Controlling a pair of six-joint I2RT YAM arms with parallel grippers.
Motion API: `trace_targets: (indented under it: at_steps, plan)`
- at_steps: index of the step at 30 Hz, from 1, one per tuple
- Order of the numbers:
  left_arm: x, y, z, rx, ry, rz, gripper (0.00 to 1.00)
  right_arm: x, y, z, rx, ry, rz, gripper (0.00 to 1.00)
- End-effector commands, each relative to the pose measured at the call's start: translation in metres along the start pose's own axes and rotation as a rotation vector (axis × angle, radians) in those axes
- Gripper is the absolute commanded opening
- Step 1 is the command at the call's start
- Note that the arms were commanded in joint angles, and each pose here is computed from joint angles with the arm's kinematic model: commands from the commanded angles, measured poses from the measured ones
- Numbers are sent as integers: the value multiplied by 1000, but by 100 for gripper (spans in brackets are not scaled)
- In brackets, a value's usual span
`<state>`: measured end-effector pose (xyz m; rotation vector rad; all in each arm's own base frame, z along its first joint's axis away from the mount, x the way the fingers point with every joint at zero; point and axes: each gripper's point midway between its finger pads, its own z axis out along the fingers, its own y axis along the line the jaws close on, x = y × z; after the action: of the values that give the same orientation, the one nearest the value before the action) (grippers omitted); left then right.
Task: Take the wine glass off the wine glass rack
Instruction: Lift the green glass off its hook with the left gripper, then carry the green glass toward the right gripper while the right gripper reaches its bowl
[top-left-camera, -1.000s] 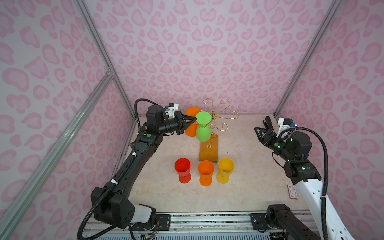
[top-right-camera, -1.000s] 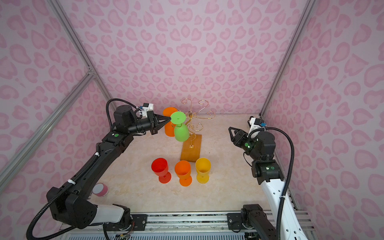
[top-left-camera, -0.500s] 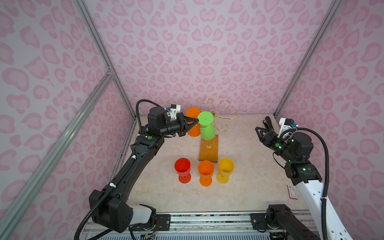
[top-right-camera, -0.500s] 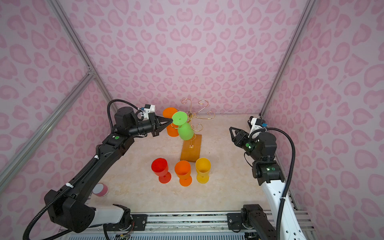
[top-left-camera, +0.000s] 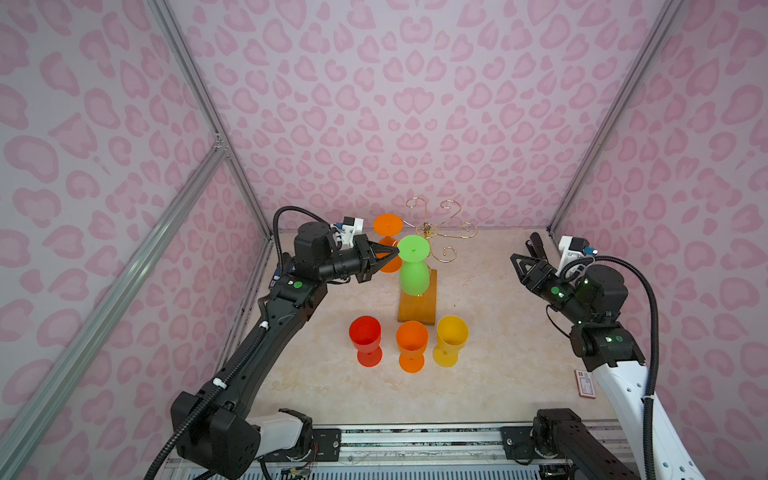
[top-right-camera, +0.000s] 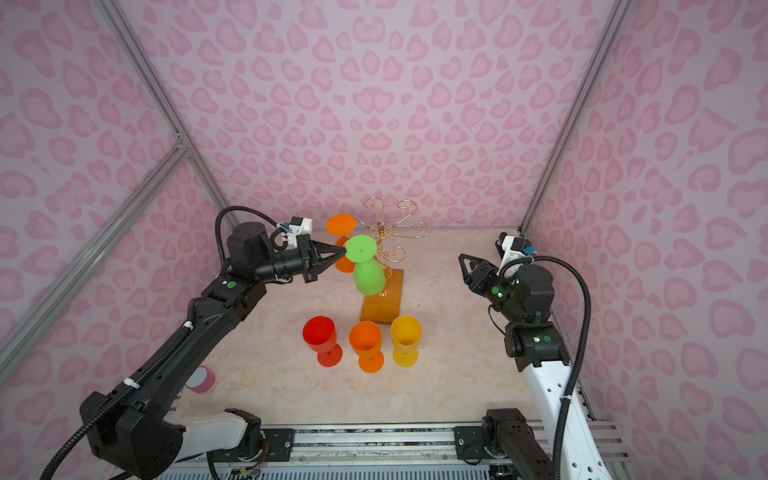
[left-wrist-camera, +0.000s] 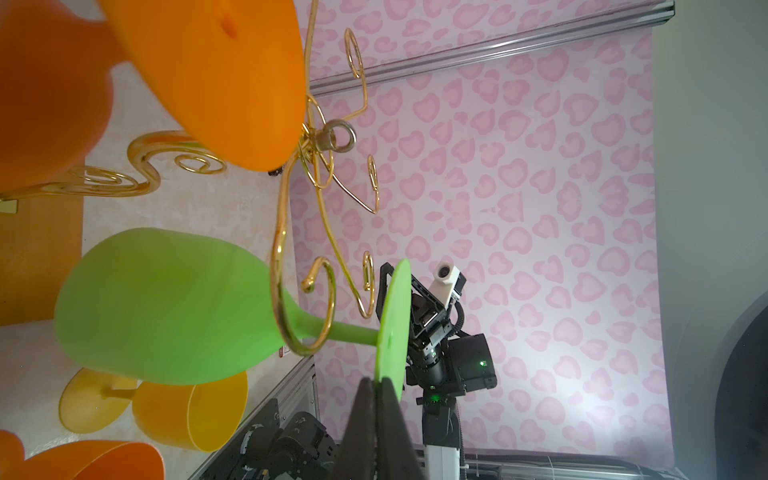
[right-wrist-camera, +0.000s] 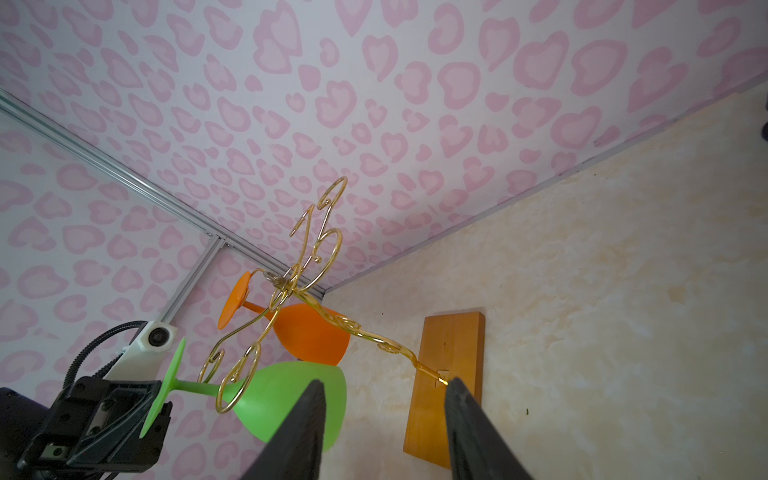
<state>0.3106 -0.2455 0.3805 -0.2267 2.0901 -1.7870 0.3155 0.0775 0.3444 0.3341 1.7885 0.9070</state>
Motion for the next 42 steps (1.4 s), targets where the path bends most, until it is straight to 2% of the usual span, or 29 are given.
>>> trace_targets:
  at_steps: [1,10,16,22,30,36,42]
  plan:
    - [7,-21,-10,55,-7,57,2,-2,6,0,-26,-5,-1,48]
    - [33,-59,-45,121,-28,127,2,-2,11,5,-69,3,26,48]
    - [47,-97,-66,191,-40,202,2,2,30,13,-184,22,58,48]
    - [55,-129,-82,260,-54,264,2,8,72,16,-354,42,23,53]
    - [53,-161,-88,374,-65,300,2,8,131,1,-680,22,26,65]
    - [52,-180,-86,470,-54,322,2,8,163,-17,-901,11,36,67]
    - [51,-185,-73,542,-11,304,2,11,179,-21,-1030,10,76,67]
